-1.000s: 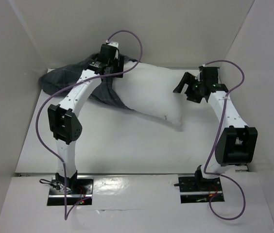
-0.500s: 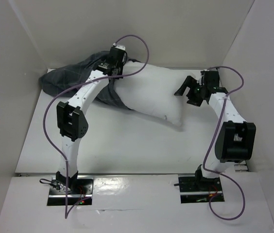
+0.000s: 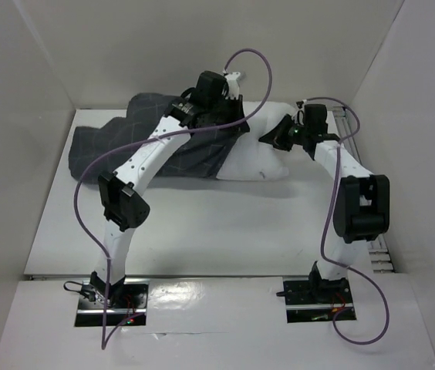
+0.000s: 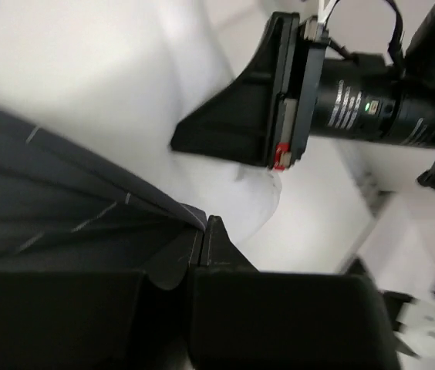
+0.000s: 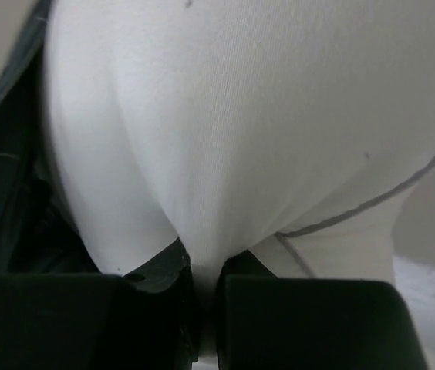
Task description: Put the pillow into the pillowcase
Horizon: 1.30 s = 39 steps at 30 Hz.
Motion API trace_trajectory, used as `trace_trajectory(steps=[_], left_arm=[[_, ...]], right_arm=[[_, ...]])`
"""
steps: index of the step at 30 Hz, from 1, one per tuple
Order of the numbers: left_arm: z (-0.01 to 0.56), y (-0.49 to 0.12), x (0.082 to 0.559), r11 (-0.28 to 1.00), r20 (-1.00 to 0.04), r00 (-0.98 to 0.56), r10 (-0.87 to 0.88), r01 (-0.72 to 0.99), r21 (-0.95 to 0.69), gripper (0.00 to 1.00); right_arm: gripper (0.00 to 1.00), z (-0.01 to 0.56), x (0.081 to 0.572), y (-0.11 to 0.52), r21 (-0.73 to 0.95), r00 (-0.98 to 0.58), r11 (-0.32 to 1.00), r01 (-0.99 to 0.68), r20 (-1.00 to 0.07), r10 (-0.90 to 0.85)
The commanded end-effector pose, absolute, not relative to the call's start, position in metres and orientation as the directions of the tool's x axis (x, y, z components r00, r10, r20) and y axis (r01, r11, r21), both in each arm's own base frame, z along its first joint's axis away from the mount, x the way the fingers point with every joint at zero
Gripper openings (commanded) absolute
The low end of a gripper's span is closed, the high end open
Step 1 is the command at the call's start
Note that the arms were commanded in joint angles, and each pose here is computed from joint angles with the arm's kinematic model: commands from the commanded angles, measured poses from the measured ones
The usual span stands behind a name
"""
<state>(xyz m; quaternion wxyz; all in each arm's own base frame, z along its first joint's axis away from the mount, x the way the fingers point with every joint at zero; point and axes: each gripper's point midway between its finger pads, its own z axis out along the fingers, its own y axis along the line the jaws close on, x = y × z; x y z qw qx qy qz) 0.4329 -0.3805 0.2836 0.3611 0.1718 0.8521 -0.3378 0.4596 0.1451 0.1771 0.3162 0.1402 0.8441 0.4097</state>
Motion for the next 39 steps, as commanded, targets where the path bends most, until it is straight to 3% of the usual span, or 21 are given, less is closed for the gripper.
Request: trace_trajectory(steps=[1,3,8,13,15,16,17,18,19,20,22,24,30,32,35,37,39], left_arm=[[0.438,-0.428,0.338,0.222,-0.788,-0.613,-0.053,0.762,-0.608,0.0],[0.444,-0.418,0.338,0.198,-0.784,-0.617,-0.066,0.762,-0.617,0.0],[0.427,-0.407,0.332,0.234,-0.748,-0.662,-0.05,0.721,-0.653,0.0],[0.387,-0.384,0.342,0.394,-0.712,-0.702,-0.024,0.648,-0.652,0.0],[0.381,-0.372,0.35,0.433,-0.718,-0.696,-0.014,0.643,-0.632,0.42],[0.388,-0.364,0.353,0.435,-0.73,-0.683,-0.017,0.653,-0.62,0.55],[0.383,-0.364,0.353,0.443,-0.726,-0.688,0.0,0.651,-0.616,0.63],[0.376,-0.355,0.355,0.471,-0.705,-0.709,0.017,0.627,-0.62,0.69],[0.385,-0.342,0.365,0.507,-0.737,-0.676,0.0,0.636,-0.582,0.74],[0.381,-0.334,0.372,0.536,-0.735,-0.678,-0.001,0.62,-0.573,0.74],[0.379,-0.308,0.388,0.613,-0.754,-0.657,-0.023,0.587,-0.53,0.72],[0.368,-0.289,0.4,0.682,-0.755,-0.655,-0.029,0.539,-0.494,0.68],[0.321,-0.245,0.436,0.854,-0.749,-0.662,0.017,0.399,-0.333,0.52],[0.309,-0.234,0.45,0.897,-0.75,-0.661,0.037,0.353,-0.266,0.36],[0.301,-0.228,0.458,0.929,-0.76,-0.646,0.066,0.318,-0.19,0.27],[0.303,-0.233,0.467,0.936,-0.791,-0.606,0.08,0.32,-0.15,0.27],[0.298,-0.247,0.467,0.926,-0.806,-0.58,0.116,0.357,-0.124,0.57]], right_arm=[[0.0,0.31,0.41,0.209,0.791,-0.691,0.499,-0.354,-0.581,0.431],[0.0,0.315,0.386,0.224,0.772,-0.677,0.515,-0.372,-0.605,0.418],[0.0,0.219,0.329,0.255,0.824,-0.803,0.517,-0.231,-0.461,0.378],[0.0,0.172,0.27,0.263,0.84,-0.849,0.524,-0.143,-0.376,0.371],[0.0,0.169,0.265,0.258,0.834,-0.836,0.538,-0.121,-0.378,0.397],[0.0,0.171,0.261,0.253,0.826,-0.833,0.551,-0.117,-0.383,0.398],[0.0,0.167,0.259,0.25,0.814,-0.833,0.57,-0.11,-0.389,0.395],[0.07,0.164,0.26,0.246,0.797,-0.83,0.596,-0.102,-0.398,0.39],[0.25,0.164,0.259,0.242,0.77,-0.824,0.625,-0.13,-0.434,0.363],[0.7,0.165,0.257,0.238,0.743,-0.832,0.659,-0.12,-0.437,0.341],[0.91,0.164,0.266,0.22,0.671,-0.804,0.734,-0.102,-0.49,0.337],[0.99,0.177,0.271,0.202,0.631,-0.778,0.772,-0.073,-0.521,0.352],[0.99,0.209,0.3,0.15,0.6,-0.688,0.8,-0.006,-0.583,0.433],[0.99,0.216,0.303,0.139,0.603,-0.679,0.798,0.011,-0.581,0.449],[0.99,0.208,0.306,0.126,0.589,-0.679,0.806,0.055,-0.57,0.463],[0.99,0.198,0.305,0.122,0.592,-0.696,0.802,0.077,-0.544,0.469],[0.99,0.19,0.306,0.118,0.606,-0.706,0.79,0.095,-0.519,0.482]])
